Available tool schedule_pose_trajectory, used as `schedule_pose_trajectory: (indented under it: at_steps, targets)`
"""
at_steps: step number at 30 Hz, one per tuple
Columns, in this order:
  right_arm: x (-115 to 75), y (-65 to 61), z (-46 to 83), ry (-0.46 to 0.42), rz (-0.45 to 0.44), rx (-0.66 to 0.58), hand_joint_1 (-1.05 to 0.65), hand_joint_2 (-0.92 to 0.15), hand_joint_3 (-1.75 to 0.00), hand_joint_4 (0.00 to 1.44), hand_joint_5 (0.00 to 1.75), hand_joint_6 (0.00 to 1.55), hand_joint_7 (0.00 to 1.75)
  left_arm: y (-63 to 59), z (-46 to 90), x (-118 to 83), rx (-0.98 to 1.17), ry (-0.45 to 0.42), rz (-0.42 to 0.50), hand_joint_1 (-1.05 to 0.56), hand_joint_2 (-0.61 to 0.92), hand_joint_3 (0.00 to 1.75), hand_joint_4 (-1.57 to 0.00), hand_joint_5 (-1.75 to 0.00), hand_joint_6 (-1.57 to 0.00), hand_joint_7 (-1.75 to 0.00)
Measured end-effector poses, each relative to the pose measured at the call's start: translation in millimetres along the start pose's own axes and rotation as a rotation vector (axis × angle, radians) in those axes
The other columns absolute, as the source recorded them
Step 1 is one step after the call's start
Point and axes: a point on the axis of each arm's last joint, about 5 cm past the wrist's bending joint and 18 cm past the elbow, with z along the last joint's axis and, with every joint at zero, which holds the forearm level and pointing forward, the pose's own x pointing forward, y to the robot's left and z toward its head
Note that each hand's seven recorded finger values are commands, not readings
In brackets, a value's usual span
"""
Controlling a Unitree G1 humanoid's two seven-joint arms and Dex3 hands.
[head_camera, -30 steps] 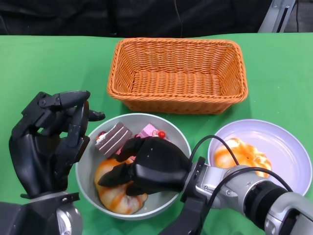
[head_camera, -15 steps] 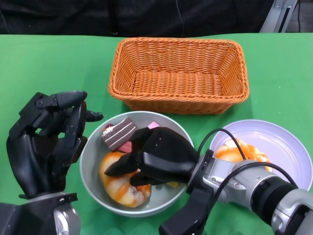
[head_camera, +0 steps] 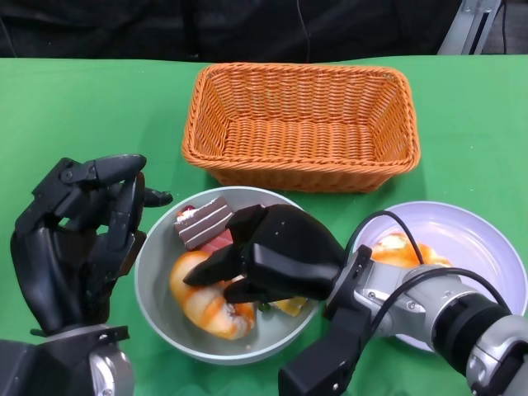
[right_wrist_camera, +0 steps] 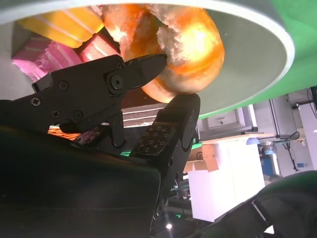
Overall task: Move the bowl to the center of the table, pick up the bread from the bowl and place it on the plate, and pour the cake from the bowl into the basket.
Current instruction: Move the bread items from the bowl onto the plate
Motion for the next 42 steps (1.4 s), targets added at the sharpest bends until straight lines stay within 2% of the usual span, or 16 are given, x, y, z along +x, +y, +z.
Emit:
schedule_pose_trajectory:
  at_steps: [1,8,10,14,18,23,26,30,35,40,42]
  targets:
    - [-0.1,-0.2,-0.1,0.001,-0.009,0.002,-0.18,-0.91,0.00,0.65,1.59,0.74,1.01,0.3,0.0,0,0.001,-0.001,0.001,-0.16,0.92,0.36,-0.83,-1.20,-0.99,-0.65]
    - [-1.8,-3.4,-3.2,0.015,-0.039,0.011,-0.16,-0.91,-0.01,0.67,1.58,0.73,1.04,1.5,-0.1,0,0.031,-0.011,-0.005,-0.15,0.92,0.38,-0.84,-1.20,-1.00,-0.65]
    - [-3.1,-4.0,-4.2,0.017,-0.048,0.010,-0.17,-0.92,-0.01,0.69,1.52,0.74,0.98,1.9,-0.3,0,0.033,-0.012,-0.004,-0.16,0.92,0.38,-0.84,-1.20,-1.00,-0.66]
    - [-5.6,-5.2,-6.6,0.024,-0.062,0.003,-0.19,-0.91,0.00,0.77,1.32,0.90,0.61,2.9,-0.8,1,0.037,-0.013,0.001,-0.16,0.92,0.39,-0.84,-1.20,-1.00,-0.66]
    - [-7.2,-6.0,-7.8,0.026,-0.068,0.001,-0.20,-0.89,0.00,0.78,1.23,0.96,0.46,3.9,-1.0,1,0.039,-0.013,0.006,-0.16,0.92,0.40,-0.84,-1.20,-1.00,-0.67]
    - [-10.3,-8.1,-10.7,0.036,-0.072,0.000,-0.21,-0.89,0.00,0.82,1.14,1.00,0.36,5.0,-1.6,1,0.042,-0.011,0.010,-0.16,0.92,0.38,-0.85,-1.19,-1.00,-0.67]
    - [-11.4,-9.6,-12.0,0.040,-0.081,0.004,-0.22,-0.90,0.00,0.77,1.27,1.03,0.33,5.5,-2.0,1,0.044,-0.012,0.012,-0.16,0.92,0.38,-0.86,-1.18,-1.00,-0.67]
    - [-12.5,-12.1,-14.4,0.055,-0.102,0.004,-0.21,-0.90,0.00,0.80,1.22,1.05,0.28,6.6,-2.8,1,0.048,-0.011,0.013,-0.16,0.92,0.36,-0.87,-1.18,-1.01,-0.66]
    - [-14.6,-15.8,-16.1,0.051,-0.124,0.027,-0.19,-0.89,0.00,0.84,1.12,1.07,0.26,8.6,-2.4,1,0.054,-0.012,0.014,-0.16,0.92,0.35,-0.87,-1.17,-1.01,-0.65]
    - [-15.9,-21.5,-18.6,0.071,-0.172,0.076,-0.18,-0.89,0.00,0.83,1.11,1.06,0.26,10.1,-3.3,2,0.056,-0.009,0.019,-0.16,0.92,0.35,-0.87,-1.16,-1.01,-0.64]
    - [-16.5,-22.5,-18.9,0.081,-0.194,0.093,-0.15,-0.91,0.00,0.82,1.17,1.07,0.27,10.1,-3.5,2,0.057,-0.009,0.019,-0.17,0.92,0.35,-0.87,-1.16,-1.01,-0.64]
